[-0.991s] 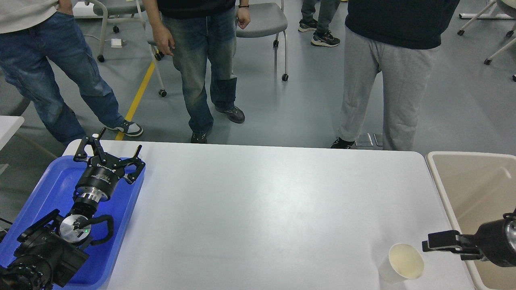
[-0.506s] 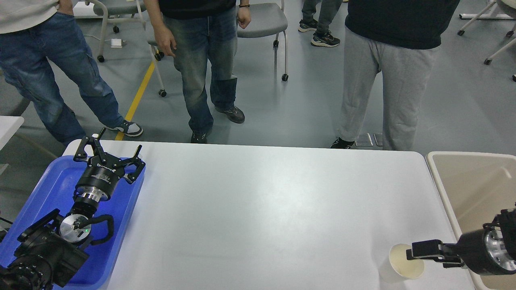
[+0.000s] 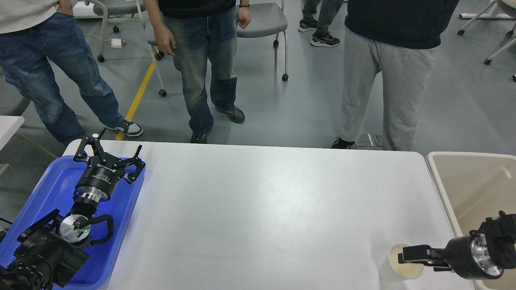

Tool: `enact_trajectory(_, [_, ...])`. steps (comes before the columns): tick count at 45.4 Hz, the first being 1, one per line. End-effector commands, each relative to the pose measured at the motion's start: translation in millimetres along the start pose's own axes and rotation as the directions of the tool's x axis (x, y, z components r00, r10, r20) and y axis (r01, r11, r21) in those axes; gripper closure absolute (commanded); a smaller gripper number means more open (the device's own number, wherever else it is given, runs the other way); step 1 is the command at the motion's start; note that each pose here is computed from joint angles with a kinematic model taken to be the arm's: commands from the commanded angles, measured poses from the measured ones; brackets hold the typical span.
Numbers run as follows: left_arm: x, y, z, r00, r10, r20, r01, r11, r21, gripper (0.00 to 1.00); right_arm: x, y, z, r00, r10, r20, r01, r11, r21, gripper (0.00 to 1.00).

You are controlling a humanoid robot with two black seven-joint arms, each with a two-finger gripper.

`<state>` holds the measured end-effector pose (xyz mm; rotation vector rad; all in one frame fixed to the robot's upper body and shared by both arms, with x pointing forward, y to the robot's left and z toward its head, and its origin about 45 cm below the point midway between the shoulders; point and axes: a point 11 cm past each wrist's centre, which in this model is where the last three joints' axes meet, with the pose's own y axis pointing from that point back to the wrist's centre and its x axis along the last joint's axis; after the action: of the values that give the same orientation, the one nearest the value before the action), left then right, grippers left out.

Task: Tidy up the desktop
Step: 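Lower the right gripper to the white paper cup and close on it, then lift the white cup with the right gripper toward the beige bin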

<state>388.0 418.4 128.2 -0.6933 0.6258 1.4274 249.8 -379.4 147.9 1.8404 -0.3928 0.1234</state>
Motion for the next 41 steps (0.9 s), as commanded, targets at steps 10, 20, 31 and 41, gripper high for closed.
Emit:
enact_trajectory(10, [0.0, 0.0, 0.2, 1.0, 0.0, 0.0, 0.0, 1.0, -0.002, 0.0, -3.0, -8.4, 10.8, 1.0, 0.015, -0.016, -0.015, 1.0, -0.003, 0.14])
enact_trajectory(20, [0.0, 0.0, -0.2, 1.0, 0.0, 0.001, 0.0, 1.0, 0.001, 0.0, -2.2, -8.3, 14.3, 0.999, 0.019, -0.041, -0.019, 1.0, 0.006, 0.31])
enact_trajectory(31, [0.0, 0.0, 0.0, 1.0, 0.0, 0.0, 0.0, 1.0, 0.0, 0.0, -0.7, -5.7, 17.2, 0.998, 0.025, -0.053, -0.026, 1.0, -0.005, 0.88])
enact_trajectory(41, [0.0, 0.0, 0.0, 1.0, 0.0, 0.0, 0.0, 1.0, 0.0, 0.0, 2.4, 0.7, 22.3, 0.998, 0.035, -0.051, -0.036, 0.999, -0.017, 1.0])
